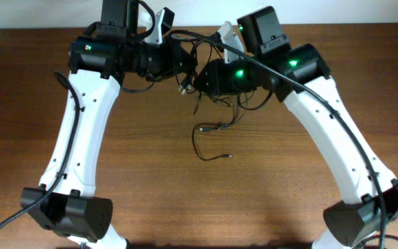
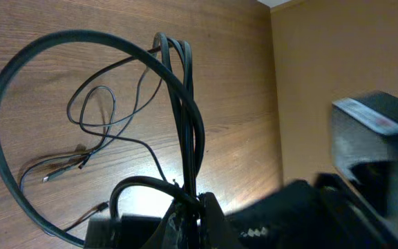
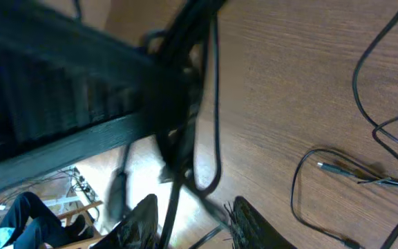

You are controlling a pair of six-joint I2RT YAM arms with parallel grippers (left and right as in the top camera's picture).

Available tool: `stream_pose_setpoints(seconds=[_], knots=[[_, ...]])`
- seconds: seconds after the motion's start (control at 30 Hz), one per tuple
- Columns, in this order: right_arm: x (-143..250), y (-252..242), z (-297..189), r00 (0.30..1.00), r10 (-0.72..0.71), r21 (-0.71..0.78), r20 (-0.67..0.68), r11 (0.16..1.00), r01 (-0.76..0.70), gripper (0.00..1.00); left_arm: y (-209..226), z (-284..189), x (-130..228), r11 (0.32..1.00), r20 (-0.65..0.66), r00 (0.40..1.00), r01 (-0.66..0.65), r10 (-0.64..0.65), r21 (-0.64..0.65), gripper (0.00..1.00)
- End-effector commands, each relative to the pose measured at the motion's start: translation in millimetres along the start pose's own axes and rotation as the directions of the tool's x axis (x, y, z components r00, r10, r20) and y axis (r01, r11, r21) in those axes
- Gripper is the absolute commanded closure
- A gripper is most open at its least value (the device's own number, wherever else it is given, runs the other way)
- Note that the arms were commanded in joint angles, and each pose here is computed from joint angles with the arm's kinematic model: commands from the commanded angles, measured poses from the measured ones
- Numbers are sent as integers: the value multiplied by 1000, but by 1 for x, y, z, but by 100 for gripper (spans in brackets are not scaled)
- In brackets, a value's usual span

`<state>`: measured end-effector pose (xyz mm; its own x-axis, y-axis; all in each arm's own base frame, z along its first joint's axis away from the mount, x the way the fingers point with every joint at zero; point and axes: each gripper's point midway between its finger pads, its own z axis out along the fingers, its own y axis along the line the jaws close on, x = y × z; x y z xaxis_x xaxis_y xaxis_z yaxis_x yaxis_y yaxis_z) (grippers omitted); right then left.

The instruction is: Untangle cables

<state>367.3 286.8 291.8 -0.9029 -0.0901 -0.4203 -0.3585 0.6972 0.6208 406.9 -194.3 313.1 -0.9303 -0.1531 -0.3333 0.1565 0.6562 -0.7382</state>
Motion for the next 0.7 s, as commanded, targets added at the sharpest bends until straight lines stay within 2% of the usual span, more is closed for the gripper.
stream_pose_setpoints(seconds=[0.0, 0.07, 0.1, 0.17, 0.27, 0.37, 0.43, 0.5, 0.67], knots=[[-2, -1, 8, 1000, 18, -4, 0, 1000, -18, 65, -7, -7, -4, 1000, 23, 1000, 12, -12, 13, 100], [-4, -2, 12, 1000, 27, -4, -1, 1000, -27, 66, -7, -7, -4, 1000, 23, 1000, 11, -11, 14, 100], [-5, -2, 12, 1000, 23, -6, 4, 1000, -23, 74, -7, -7, -4, 1000, 23, 1000, 11, -11, 13, 100], [-8, -3, 11, 1000, 22, -7, 14, 1000, -22, 96, -4, -7, -5, 1000, 32, 999, 11, -11, -5, 100], [-15, -16, 1, 998, 48, 2, 33, 999, -48, 96, -1, -7, -3, 996, 22, 996, -86, 87, -19, 100], [-25, -31, -30, 995, 76, -27, 68, 997, -74, 96, 34, -11, 1, 976, 21, 998, -61, 67, -210, 100], [-30, -44, -54, 991, 86, -18, 105, 996, -85, 96, 48, -14, 3, 958, 21, 998, -44, 52, -283, 100], [-33, -62, -80, 982, 124, 10, 145, 992, -127, 96, 49, -14, 4, 954, 10, 996, -77, 83, -289, 100], [-24, -104, -108, 965, 214, 70, 150, 971, -227, 96, 48, -14, 3, 953, 9, 995, -93, 100, -287, 100]])
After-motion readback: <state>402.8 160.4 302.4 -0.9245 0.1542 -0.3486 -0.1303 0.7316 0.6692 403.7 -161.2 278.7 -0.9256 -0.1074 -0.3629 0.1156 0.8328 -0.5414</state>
